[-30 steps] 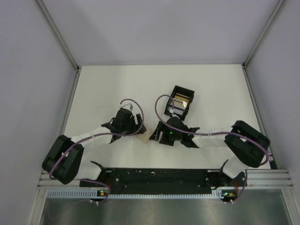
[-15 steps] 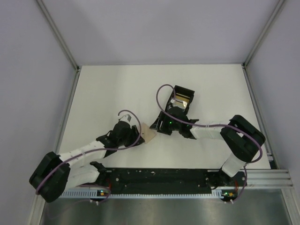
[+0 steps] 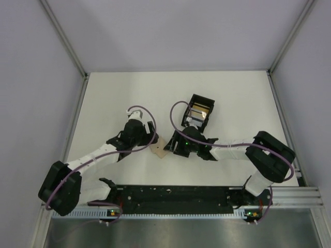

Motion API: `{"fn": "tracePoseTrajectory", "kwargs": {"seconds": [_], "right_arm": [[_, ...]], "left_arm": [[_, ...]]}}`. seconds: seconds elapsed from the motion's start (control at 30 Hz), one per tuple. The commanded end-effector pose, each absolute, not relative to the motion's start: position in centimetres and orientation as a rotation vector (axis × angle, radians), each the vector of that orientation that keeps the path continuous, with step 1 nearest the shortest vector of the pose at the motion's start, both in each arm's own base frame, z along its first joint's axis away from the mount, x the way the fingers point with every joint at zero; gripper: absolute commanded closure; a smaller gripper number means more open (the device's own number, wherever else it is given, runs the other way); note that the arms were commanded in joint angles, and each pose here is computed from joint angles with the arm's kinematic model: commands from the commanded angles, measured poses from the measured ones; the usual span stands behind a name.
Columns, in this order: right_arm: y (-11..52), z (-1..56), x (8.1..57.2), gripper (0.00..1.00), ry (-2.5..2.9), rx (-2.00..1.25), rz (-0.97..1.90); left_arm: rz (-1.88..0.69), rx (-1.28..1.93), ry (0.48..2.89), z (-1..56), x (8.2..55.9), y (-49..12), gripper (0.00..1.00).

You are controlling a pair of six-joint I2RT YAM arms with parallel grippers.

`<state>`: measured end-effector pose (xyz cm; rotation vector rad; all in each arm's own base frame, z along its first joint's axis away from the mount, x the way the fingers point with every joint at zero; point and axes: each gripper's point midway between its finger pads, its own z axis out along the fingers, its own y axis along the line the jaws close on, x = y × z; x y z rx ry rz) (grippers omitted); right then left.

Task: Put the credit cards into the card holder
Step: Open the card holder at the center of the board.

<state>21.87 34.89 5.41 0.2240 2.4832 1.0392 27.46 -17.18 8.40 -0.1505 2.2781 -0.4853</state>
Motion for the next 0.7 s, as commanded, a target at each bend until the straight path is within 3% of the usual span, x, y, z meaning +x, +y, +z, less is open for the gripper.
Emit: {"fn": "tracePoseTrajectory", "kwargs": {"seconds": [0.0,0.17,0.37,0.67], "right_arm": [[35.6,6.2,22.2,0.36,2.424,0.301,1.08],[36.5,5.8,22.2,0.38,2.437,0.276,1.108],[35.8,5.9,23.8,0.43,2.418,0.279,1.084],[34.1,7.3,26.7,0.44,2.381,0.11,1.062]], "left_arm": [[-0.601,-0.043,2.245,8.3,28.7,-19.4,0.12],[-0.658,-0.036,2.355,5.3,27.2,-20.0,0.2],[-0.744,-0.095,2.419,3.2,24.6,-20.1,0.46],[-0.804,-0.17,2.422,2.9,20.6,-20.9,0.58]]}}
